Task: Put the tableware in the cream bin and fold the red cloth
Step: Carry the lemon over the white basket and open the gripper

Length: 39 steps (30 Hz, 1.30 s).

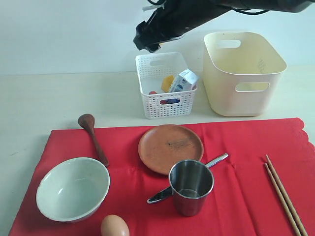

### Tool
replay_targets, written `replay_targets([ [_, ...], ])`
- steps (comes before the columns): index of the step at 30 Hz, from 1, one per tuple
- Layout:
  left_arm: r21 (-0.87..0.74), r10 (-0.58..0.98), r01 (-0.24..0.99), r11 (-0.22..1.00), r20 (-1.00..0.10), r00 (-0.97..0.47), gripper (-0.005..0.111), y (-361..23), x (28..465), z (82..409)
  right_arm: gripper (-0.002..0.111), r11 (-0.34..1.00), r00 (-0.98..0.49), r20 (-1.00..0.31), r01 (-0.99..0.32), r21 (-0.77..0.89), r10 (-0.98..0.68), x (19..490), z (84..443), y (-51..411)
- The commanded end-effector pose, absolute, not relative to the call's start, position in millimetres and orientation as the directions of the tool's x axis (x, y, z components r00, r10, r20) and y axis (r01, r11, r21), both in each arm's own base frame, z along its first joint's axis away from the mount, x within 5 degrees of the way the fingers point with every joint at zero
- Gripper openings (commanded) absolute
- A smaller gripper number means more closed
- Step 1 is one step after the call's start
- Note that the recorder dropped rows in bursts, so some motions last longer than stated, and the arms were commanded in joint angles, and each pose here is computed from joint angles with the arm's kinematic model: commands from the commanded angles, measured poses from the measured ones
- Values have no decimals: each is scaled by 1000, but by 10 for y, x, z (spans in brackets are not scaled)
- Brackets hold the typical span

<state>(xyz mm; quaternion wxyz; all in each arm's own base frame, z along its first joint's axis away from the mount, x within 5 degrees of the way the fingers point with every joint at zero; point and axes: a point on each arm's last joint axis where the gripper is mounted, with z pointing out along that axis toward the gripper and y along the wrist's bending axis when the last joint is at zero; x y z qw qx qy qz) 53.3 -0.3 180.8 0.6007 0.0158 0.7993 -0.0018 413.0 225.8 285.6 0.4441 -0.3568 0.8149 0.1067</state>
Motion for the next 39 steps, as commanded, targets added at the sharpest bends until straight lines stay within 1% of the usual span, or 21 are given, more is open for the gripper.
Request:
replay_targets([
  [1, 16, 23, 25, 1000, -963, -267, 0, -2, 532, 1809, 0, 766, -427, -804, -640, -53, -413, 4483, 2697, 2184],
  [8, 16, 23, 25, 1000, -963, -267, 0, -2, 532, 1809, 0, 779, -537, -761, -624, 68, -364, 4929, 2219, 2144],
  [13, 16, 23, 25, 1000, -963, -267, 0, -2, 532, 1809, 0, 774, -562, -742, -626, 93, -366, 5070, 1990, 2189],
  [15, 16, 23, 25, 1000, -963, -267, 0, -2, 532, 1809, 4, 778, -571, -740, -619, 103, -356, 5115, 1911, 2207],
  [18, 16, 23, 25, 1000, -963, -267, 0, -2, 532, 1809, 17, 779, -573, -737, -619, 102, -358, 5158, 1815, 2221],
  [23, 16, 23, 25, 1000, -963, -267, 0, -2, 532, 1809, 52, 807, -579, -734, -587, 71, -356, 5216, 1792, 2132],
  [25, 16, 23, 25, 1000, -963, -267, 0, -2, 532, 1809, 65, 821, -591, -729, -567, 69, -347, 5229, 1796, 2093],
  [26, 16, 23, 25, 1000, -963, -267, 0, -2, 532, 1809, 71, 828, -600, -723, -556, 68, -343, 5229, 1803, 2074],
  [28, 16, 23, 25, 1000, -963, -267, 0, -2, 532, 1809, 78, 835, -606, -719, -546, 66, -340, 5228, 1844, 2042],
  [30, 16, 23, 25, 1000, -963, -267, 0, -2, 532, 1809, 83, 831, -610, -713, -552, 69, -346, 5206, 1897, 2040],
  [32, 16, 23, 25, 1000, -963, -267, 0, -2, 532, 1809, 85, 828, -609, -713, -556, 71, -348, 5184, 1969, 2038],
  [39, 16, 23, 25, 1000, -963, -267, 0, -2, 532, 1809, 86, 806, -604, -704, -587, 73, -375, 5042, 2354, 2012],
])
